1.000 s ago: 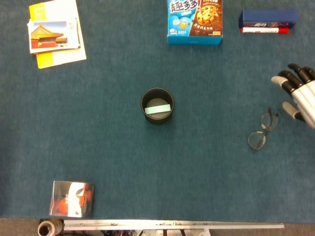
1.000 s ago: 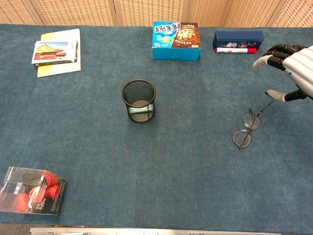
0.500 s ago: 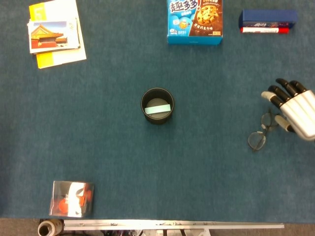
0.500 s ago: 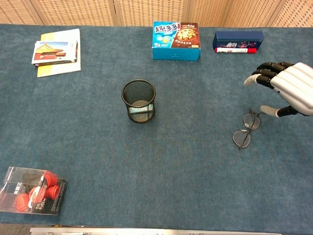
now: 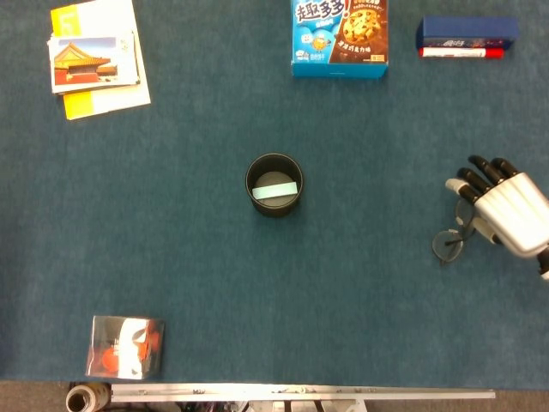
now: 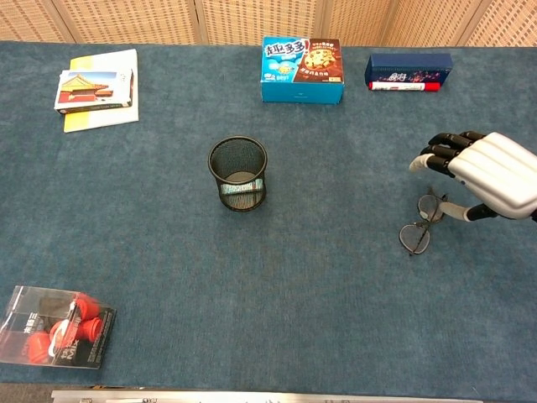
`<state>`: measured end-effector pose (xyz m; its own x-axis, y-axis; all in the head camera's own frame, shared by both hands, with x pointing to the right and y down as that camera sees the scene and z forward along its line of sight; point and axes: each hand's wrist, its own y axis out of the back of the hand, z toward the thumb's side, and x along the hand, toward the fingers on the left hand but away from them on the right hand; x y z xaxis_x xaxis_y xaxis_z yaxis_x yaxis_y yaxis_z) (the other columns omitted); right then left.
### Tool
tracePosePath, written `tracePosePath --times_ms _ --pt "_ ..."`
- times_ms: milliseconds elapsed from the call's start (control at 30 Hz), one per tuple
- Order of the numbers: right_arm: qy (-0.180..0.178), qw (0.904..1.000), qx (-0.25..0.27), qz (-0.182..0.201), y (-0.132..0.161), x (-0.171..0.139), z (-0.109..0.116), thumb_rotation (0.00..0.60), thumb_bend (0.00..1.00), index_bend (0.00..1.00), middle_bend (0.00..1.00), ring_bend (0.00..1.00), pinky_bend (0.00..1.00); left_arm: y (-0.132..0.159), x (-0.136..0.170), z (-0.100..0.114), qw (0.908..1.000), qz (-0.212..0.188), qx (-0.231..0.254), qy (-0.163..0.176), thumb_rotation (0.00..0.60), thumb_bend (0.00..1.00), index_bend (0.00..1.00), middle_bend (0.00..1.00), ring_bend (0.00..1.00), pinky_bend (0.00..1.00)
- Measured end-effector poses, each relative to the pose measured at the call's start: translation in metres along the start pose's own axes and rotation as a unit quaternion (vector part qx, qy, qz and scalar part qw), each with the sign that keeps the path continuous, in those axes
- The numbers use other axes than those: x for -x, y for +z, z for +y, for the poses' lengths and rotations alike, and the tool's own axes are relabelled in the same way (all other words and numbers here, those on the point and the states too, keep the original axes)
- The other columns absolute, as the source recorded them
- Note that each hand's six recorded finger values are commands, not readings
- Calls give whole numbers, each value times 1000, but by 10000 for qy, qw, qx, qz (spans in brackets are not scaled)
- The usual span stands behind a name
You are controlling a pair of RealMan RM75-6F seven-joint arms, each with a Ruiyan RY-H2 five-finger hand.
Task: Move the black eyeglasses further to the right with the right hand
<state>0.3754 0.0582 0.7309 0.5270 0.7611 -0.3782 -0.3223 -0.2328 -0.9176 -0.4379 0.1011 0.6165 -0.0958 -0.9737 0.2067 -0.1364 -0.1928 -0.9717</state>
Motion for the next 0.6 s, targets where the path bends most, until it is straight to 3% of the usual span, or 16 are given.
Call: tracePosePath --times_ms 600 --pt "339 9994 -91 30 3 -3 -19 600 199 307 316 186 305 0 0 0 10000 -1 8 2 600 482 527 374 412 515"
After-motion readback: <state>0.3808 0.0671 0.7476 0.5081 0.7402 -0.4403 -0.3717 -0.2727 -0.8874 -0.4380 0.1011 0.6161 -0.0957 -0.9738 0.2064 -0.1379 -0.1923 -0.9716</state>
